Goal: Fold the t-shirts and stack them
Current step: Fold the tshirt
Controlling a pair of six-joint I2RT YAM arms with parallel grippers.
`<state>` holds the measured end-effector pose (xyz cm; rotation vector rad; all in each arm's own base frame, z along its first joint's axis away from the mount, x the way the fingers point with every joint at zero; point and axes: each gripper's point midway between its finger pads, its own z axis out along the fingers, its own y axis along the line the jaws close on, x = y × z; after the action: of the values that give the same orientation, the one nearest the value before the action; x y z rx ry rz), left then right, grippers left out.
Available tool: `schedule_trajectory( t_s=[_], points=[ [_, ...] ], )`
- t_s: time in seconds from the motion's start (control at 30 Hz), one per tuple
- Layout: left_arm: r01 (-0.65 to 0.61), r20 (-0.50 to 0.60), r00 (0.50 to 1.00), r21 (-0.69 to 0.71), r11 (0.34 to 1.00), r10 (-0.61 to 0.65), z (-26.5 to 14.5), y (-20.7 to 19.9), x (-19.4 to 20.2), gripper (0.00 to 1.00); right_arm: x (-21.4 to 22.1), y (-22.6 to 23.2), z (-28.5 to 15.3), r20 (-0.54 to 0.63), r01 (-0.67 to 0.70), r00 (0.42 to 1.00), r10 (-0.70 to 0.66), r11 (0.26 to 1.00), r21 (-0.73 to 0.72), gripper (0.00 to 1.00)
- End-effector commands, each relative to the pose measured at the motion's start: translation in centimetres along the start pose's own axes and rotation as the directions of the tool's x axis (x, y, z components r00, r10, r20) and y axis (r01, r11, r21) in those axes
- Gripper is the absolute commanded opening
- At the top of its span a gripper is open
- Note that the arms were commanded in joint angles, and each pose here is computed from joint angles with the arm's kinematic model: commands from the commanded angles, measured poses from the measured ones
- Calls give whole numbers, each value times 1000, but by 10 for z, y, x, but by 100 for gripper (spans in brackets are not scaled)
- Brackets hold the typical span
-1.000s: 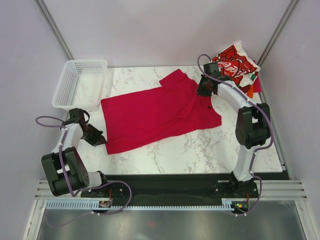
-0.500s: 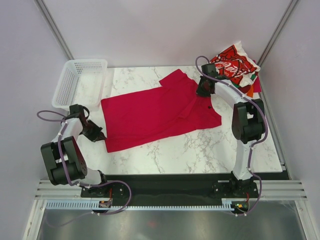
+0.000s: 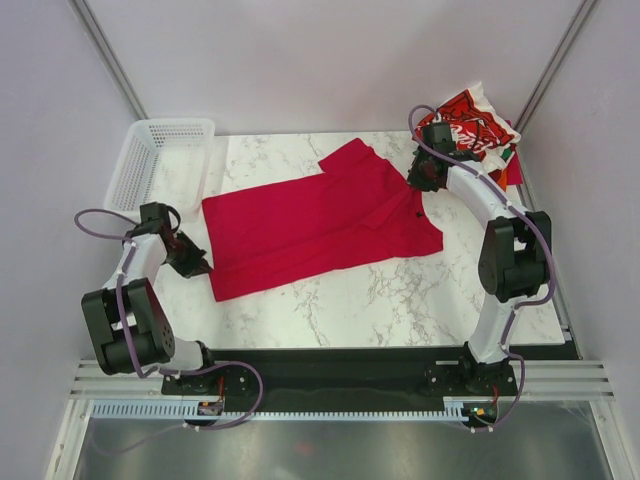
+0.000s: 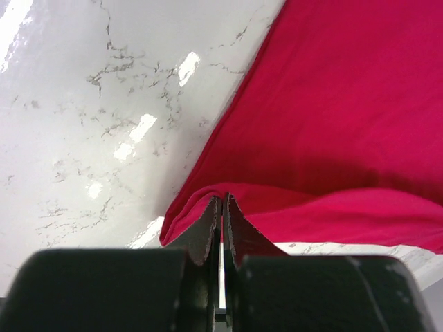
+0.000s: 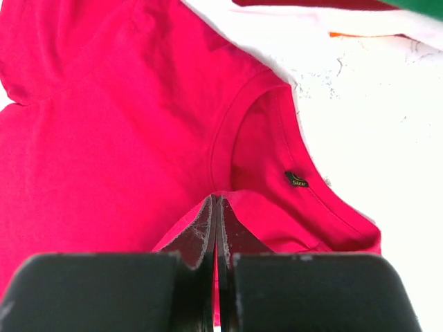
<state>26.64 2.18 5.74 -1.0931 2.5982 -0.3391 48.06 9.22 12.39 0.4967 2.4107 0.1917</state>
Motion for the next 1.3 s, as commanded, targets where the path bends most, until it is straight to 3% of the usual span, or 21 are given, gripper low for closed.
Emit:
schedule_trajectory(
  t_s=[0.0, 0.3, 0.57, 0.67, 0.7, 0.73, 0.8, 0.83, 0.87, 0.93, 1.1, 1.27],
  points=[
    [-58, 33, 998, 5, 998, 58, 1, -8, -16, 2, -14, -7, -12, 46, 10, 999, -11, 1000, 20, 0],
    [-88, 1, 996, -25, 996, 88, 15, -17, -23, 3, -11, -18, -2, 27, 16, 999, -17, 999, 48, 0],
    [-110, -7, 994, -47, 993, 110, 24, -23, -39, 11, -9, -19, 21, 0, 9, 1000, -9, 998, 64, 0],
    [-115, -1, 993, -31, 993, 115, 22, -27, -41, 35, -9, -14, 29, -8, 11, 1000, -10, 999, 49, 0],
    [-122, 7, 992, -29, 992, 122, 19, -28, -41, 52, -11, -13, 31, -7, 9, 1000, -9, 999, 47, 1],
    [-127, 31, 991, -42, 991, 128, 16, -28, -45, 60, -16, -9, 30, 3, 9, 1000, -9, 999, 39, 4],
    [-150, 81, 985, -50, 987, 154, 5, -31, -49, 70, -19, -7, 34, 1, 18, 1000, -18, 999, 38, 25],
    [-159, 105, 981, -70, 985, 166, 1, -31, -51, 71, -28, -5, 33, 17, 18, 1000, -19, 999, 40, 37],
    [-177, 119, 975, -74, 981, 185, -3, -34, -50, 71, -28, -7, 32, 11, 21, 1000, -22, 998, 54, 61],
    [-212, 161, 962, -74, 974, 222, -18, -42, -49, 71, -33, -15, 24, 34, 28, 999, -31, 995, 99, 78],
    [-341, 274, 896, -77, 937, 349, -62, -58, -13, 70, -26, -17, -8, 58, 35, 998, -39, 997, 64, 81],
    [-411, 402, 848, 84, 908, 347, -109, -57, 25, 70, 35, 36, -32, -56, -12, 998, -4, 960, -278, 78]
  ],
)
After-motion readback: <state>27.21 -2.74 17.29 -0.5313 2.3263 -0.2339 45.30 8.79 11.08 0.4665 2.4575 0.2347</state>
